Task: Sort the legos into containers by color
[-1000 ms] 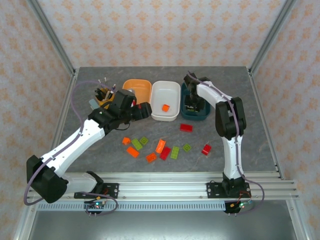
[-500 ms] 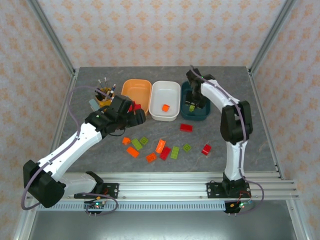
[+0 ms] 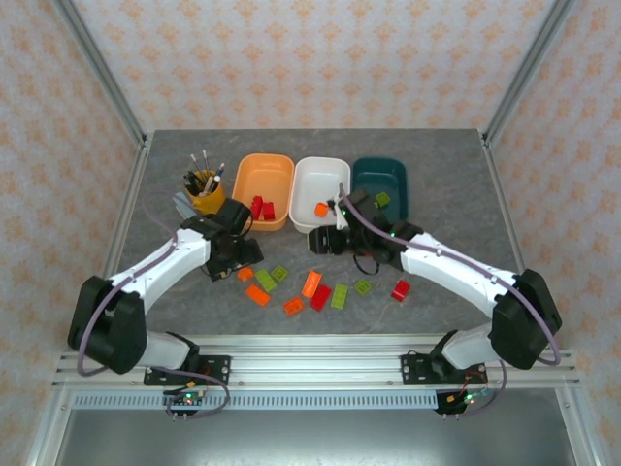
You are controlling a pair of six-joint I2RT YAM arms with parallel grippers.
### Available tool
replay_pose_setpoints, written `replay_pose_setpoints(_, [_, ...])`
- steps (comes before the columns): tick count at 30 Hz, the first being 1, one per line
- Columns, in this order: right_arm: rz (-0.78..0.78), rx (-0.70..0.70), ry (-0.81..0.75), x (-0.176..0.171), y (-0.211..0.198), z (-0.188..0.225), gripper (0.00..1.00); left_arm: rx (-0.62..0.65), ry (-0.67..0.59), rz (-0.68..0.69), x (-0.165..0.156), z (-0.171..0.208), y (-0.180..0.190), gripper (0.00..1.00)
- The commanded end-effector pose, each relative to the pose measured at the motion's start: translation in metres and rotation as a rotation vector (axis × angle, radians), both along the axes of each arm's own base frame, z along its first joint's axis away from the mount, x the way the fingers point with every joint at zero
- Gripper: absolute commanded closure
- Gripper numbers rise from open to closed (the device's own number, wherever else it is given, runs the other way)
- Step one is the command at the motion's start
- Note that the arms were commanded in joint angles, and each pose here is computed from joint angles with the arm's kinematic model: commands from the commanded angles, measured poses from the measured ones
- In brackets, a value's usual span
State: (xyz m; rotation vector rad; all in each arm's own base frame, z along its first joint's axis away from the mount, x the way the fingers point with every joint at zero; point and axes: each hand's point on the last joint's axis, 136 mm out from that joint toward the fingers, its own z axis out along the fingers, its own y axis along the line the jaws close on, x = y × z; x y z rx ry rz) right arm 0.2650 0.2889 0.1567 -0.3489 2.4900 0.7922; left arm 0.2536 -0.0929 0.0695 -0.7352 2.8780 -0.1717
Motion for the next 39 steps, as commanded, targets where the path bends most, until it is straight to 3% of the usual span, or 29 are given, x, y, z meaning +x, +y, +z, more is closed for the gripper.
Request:
replay_pose_setpoints(1, [0.01, 0.067, -0.043, 0.0, 0.013, 0.015, 0.39, -0.034, 0.03, 0.06, 0.004, -0.016, -0.004, 0.14])
replay_pose_setpoints(12, [0.025, 0.034, -0.021, -0.004, 0.011, 0.008, 0.39, -0.073, 0.022, 0.425, 0.008, -0.034, 0.004, 0.17])
replay_pose_setpoints(27, [0.009, -0.004, -0.005, -0.001, 0.008, -0.001, 0.4, -0.053, 0.09, 0.467, -0.002, -0.054, 0.005, 0.34])
replay_pose_setpoints(39, [0.032, 0.081, -0.023, -0.003, 0.018, 0.01, 0.4, -0.063, 0.084, 0.462, 0.004, -0.059, 0.002, 0.6])
